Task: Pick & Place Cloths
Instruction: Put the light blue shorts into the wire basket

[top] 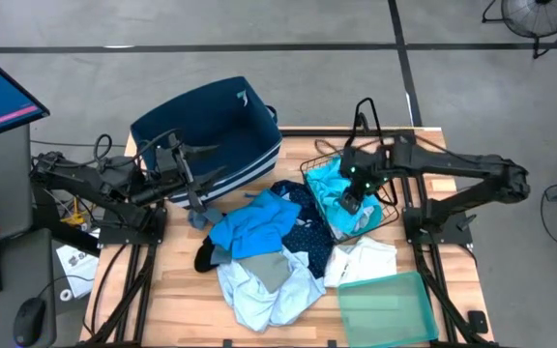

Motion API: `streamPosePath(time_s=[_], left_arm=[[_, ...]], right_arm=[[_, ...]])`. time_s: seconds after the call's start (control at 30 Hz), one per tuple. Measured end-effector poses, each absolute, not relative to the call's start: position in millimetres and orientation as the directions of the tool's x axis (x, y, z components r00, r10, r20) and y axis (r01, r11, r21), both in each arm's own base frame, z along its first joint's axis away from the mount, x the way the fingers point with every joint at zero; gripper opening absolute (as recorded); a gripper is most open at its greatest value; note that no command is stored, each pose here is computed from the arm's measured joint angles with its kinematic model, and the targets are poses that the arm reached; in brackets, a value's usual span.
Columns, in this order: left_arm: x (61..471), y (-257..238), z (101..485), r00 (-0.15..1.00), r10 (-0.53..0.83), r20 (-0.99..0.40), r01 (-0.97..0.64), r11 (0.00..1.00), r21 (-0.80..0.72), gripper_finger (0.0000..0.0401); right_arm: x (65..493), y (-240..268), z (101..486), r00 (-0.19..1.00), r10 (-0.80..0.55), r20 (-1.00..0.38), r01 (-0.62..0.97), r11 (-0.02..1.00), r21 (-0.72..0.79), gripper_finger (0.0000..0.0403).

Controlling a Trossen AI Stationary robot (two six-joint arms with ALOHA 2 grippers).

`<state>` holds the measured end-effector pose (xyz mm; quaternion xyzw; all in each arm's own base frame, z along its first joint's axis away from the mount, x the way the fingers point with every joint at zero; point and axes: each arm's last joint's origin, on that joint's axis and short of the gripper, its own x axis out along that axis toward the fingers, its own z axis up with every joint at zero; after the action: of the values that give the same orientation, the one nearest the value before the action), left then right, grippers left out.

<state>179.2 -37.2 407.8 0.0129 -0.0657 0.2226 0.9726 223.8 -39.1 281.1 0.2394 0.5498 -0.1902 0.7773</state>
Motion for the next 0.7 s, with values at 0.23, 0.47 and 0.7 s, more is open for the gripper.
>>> streamPosePath(time_s=[0.23, 0.47, 0.7], left_arm=[[179, -37, 408, 0.892, 0.431, 0.133, -0.434, 0.901, -0.011, 0.023], [188, -40, 401, 0.897, 0.43, 0.105, -0.432, 0.902, -0.001, 0.0231], [202, -45, 392, 0.903, 0.425, 0.067, -0.428, 0.903, 0.035, 0.0231]], right_arm=[[222, -44, 212, 0.172, -0.03, -0.985, 0.63, 0.772, 0.086, 0.0014], [222, -48, 149, 0.073, 0.016, -0.997, 0.672, 0.738, 0.061, 0.0007], [231, -46, 165, 0.082, 0.026, -0.996, 0.642, 0.764, 0.073, 0.0003]])
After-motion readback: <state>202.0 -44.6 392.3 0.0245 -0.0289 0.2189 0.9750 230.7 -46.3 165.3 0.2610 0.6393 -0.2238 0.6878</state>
